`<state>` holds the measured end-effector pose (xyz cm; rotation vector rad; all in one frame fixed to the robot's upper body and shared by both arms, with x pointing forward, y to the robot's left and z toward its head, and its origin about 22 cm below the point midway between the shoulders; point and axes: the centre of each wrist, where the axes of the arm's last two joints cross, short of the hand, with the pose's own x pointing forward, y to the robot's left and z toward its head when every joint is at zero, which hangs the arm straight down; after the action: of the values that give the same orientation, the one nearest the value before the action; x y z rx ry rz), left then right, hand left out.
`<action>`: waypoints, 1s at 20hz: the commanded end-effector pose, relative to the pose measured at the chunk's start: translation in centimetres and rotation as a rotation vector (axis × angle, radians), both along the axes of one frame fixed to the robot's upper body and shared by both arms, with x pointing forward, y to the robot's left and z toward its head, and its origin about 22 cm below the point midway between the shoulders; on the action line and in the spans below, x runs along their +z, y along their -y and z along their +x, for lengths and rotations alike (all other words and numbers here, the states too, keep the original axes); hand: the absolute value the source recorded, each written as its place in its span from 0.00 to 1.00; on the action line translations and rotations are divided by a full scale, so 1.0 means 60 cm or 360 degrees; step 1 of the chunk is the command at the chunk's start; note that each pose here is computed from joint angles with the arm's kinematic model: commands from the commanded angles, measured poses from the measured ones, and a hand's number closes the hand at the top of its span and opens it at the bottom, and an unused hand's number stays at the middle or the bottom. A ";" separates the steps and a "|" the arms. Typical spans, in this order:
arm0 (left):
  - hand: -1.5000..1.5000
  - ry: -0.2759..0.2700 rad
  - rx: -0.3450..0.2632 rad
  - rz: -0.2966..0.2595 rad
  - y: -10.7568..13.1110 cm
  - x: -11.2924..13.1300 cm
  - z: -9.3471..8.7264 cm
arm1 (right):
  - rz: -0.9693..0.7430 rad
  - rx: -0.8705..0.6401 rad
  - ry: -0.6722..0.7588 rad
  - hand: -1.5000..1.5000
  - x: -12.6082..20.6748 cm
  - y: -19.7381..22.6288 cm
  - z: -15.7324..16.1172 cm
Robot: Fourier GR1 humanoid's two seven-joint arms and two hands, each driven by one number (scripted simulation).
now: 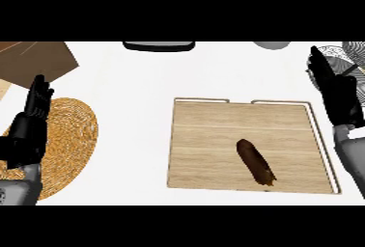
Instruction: Pick the sweet potato from the tray and place it in the tiered basket
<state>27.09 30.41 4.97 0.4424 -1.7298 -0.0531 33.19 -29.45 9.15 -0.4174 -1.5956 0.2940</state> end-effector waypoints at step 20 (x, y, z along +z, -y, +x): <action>0.50 -0.0367 -0.0016 0.0173 -0.037 -0.025 -0.027 | -0.1107 -0.0211 0.0198 0.00 0.001 -0.096 -0.247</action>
<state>25.70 32.07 2.93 0.4959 -1.5029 -0.1798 20.50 -23.82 8.99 -0.9965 -1.7039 0.5664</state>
